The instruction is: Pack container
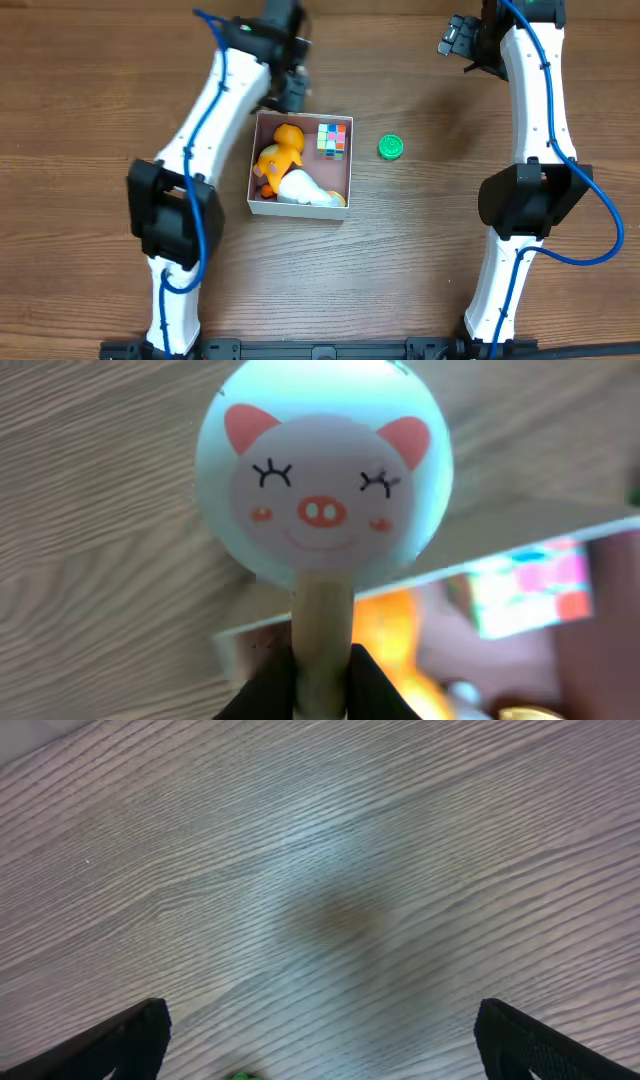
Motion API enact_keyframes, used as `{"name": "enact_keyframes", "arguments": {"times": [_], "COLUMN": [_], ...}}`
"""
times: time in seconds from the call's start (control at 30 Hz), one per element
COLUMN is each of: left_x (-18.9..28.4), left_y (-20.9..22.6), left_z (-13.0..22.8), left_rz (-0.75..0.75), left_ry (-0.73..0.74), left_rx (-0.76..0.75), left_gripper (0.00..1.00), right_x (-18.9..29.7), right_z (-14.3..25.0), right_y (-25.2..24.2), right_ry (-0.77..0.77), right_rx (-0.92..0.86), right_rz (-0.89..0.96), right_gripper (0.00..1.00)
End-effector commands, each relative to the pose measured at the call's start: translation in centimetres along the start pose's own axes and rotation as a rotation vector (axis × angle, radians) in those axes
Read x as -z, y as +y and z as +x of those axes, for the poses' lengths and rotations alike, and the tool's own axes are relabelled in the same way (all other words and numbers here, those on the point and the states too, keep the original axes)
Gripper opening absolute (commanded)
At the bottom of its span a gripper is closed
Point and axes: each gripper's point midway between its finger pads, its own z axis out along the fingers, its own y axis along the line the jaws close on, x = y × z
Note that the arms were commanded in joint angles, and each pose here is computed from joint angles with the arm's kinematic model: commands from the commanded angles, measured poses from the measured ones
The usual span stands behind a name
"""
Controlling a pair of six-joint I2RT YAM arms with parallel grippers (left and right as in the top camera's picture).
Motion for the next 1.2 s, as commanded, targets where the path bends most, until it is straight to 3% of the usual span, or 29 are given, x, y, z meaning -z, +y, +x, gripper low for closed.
{"name": "enact_keyframes", "arguments": {"times": [0.0,0.1,0.23,0.37,0.4,0.57,0.77,0.87,1.03,1.17], "left_x": [0.4,0.5,0.5,0.4,0.4,1.4,7.2,7.8,7.7,8.2], "left_y": [-4.0,-4.7,-4.6,-4.6,-4.6,-4.2,3.1,6.6,8.9,13.1], "left_z": [0.2,1.7,2.6,0.5,0.0,-3.2,-5.6,-5.0,-4.2,-3.5], "left_rz": [0.089,0.09,0.082,0.092,0.095,0.104,0.025,0.001,-0.038,-0.236], "left_ry": [0.011,0.073,0.111,0.024,0.003,-0.12,-0.234,-0.226,-0.206,-0.205], "left_rx": [-0.02,0.095,0.112,0.078,0.067,0.062,0.183,0.248,0.287,0.324], "left_gripper": [0.23,0.23,0.21,0.42,0.56,0.73,0.87,0.99,1.0,1.0], "right_x": [1.3,1.3,1.3,1.3,1.3,1.3,1.3,1.3,1.5,1.7], "right_z": [-1.1,-1.1,-1.1,-1.1,-1.1,-1.1,-1.1,-1.1,-2.6,-3.3], "right_y": [-0.1,-0.1,-0.1,-0.1,-0.1,-0.1,-0.1,-0.1,0.5,1.9], "right_ry": [-0.048,-0.048,-0.048,-0.048,-0.048,-0.048,-0.048,-0.048,-0.111,-0.131], "right_rx": [-0.013,-0.013,-0.013,-0.013,-0.013,-0.013,-0.013,-0.013,-0.023,-0.03], "right_rz": [-0.004,-0.004,-0.004,-0.004,-0.005,-0.004,-0.004,-0.004,-0.032,-0.105], "right_gripper": [1.0,1.0,1.0,1.0,1.0,1.0,1.0,1.0,1.0,1.0]}}
